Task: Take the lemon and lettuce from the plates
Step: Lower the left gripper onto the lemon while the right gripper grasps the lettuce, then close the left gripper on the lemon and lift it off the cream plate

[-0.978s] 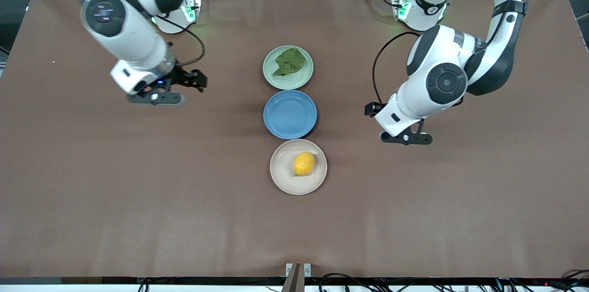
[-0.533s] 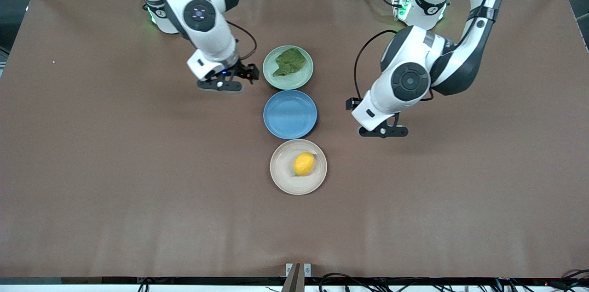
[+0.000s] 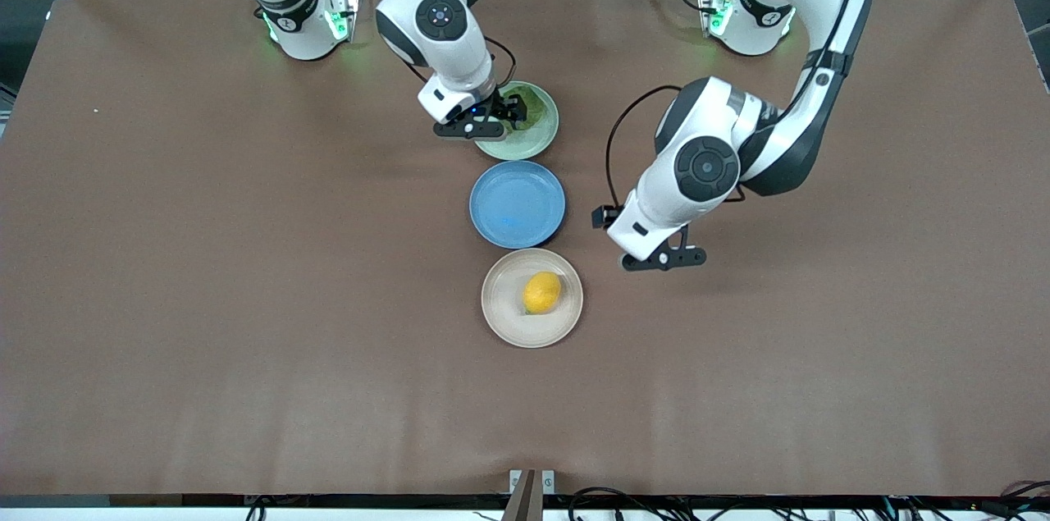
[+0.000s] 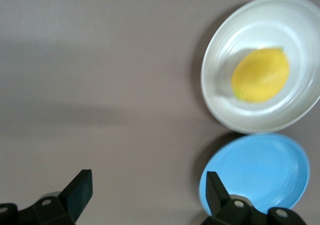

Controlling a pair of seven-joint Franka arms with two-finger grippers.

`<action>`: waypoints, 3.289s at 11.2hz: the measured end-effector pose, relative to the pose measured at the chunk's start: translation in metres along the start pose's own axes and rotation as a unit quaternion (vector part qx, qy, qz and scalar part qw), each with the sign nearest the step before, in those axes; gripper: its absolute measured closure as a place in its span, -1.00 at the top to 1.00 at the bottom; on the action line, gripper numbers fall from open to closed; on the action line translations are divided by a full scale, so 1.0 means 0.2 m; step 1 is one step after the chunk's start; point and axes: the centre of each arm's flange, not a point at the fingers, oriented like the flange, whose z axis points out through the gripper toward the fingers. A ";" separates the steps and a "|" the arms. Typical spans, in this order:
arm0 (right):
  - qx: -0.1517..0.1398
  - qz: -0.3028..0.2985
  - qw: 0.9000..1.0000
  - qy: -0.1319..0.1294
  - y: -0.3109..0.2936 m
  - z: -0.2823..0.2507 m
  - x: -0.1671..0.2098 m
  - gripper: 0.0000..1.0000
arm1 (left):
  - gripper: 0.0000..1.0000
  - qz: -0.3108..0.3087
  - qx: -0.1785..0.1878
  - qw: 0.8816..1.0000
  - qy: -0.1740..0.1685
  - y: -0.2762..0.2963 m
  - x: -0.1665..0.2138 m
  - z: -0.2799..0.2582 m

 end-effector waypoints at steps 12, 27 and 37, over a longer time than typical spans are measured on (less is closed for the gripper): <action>-0.041 -0.008 0.998 0.053 -0.10 0.60 -0.35 0.79 | 1.00 0.124 -0.035 0.979 0.159 0.42 0.09 0.42; -0.005 0.029 0.993 0.115 -0.01 0.25 0.11 -0.93 | 1.00 0.054 -0.099 0.973 0.202 0.55 0.06 0.72; -0.094 -0.025 0.990 0.106 0.83 0.03 0.91 -0.93 | 0.38 -0.022 -0.135 0.968 0.209 0.57 0.06 0.74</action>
